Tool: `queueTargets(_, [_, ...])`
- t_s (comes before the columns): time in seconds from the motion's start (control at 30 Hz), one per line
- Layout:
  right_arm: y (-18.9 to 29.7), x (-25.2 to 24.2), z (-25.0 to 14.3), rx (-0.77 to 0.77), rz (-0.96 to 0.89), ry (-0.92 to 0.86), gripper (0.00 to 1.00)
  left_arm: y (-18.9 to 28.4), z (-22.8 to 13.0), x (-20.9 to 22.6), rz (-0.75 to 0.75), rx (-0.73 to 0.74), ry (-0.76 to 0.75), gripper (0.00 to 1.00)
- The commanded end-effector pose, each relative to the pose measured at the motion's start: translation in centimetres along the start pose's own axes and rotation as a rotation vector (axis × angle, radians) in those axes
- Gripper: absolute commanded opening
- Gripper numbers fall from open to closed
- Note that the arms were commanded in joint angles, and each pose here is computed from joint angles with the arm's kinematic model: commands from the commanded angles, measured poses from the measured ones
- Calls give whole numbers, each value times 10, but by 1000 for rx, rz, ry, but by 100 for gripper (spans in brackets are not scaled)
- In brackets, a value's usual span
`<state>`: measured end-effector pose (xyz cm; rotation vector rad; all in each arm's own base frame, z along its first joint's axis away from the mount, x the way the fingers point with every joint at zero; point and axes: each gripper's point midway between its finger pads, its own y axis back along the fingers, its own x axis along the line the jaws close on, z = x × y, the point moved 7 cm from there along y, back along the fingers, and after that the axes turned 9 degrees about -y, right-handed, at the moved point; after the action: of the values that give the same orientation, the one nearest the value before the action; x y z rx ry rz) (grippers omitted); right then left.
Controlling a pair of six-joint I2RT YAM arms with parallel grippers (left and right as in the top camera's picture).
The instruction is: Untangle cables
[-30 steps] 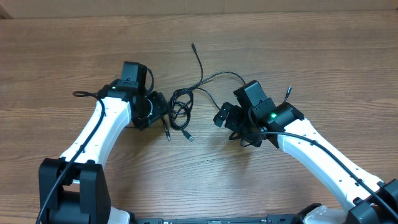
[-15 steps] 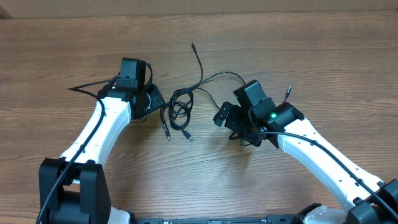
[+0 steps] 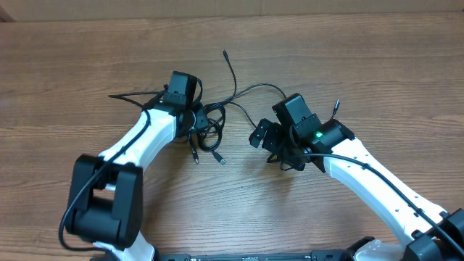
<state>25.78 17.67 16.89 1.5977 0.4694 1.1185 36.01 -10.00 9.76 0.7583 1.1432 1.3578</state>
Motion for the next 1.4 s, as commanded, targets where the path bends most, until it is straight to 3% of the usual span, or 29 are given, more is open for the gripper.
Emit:
queueTargets(0.0, [-2,-1,-2,-4,-10,14,100,-17,3,-1,10,1,6,40])
queueTargets(0.1, [-2,-1,-2,-4,-9,14,100,-25,2,0,9,7,6,28])
queueTargets(0.2, [-2,-1,-2,-5,-8,14,100,-26,2,-1,2,9,6,4])
queueTargets(0.4, [-2,0,-1,-7,-3,16,100,-26,0,-5,-30,24,6,4])
queueTargets(0.6, [-2,0,-2,-4,-6,21,100,-14,3,-23,-183,34,-3,4])
queueTargets(1.07, [-2,7,-1,0,36,70,100,104,23,-59,-524,-139,65,4])
queueTargets(1.37, [1,32,-7,80,209,102,100,120,17,-69,-639,-90,71,4])
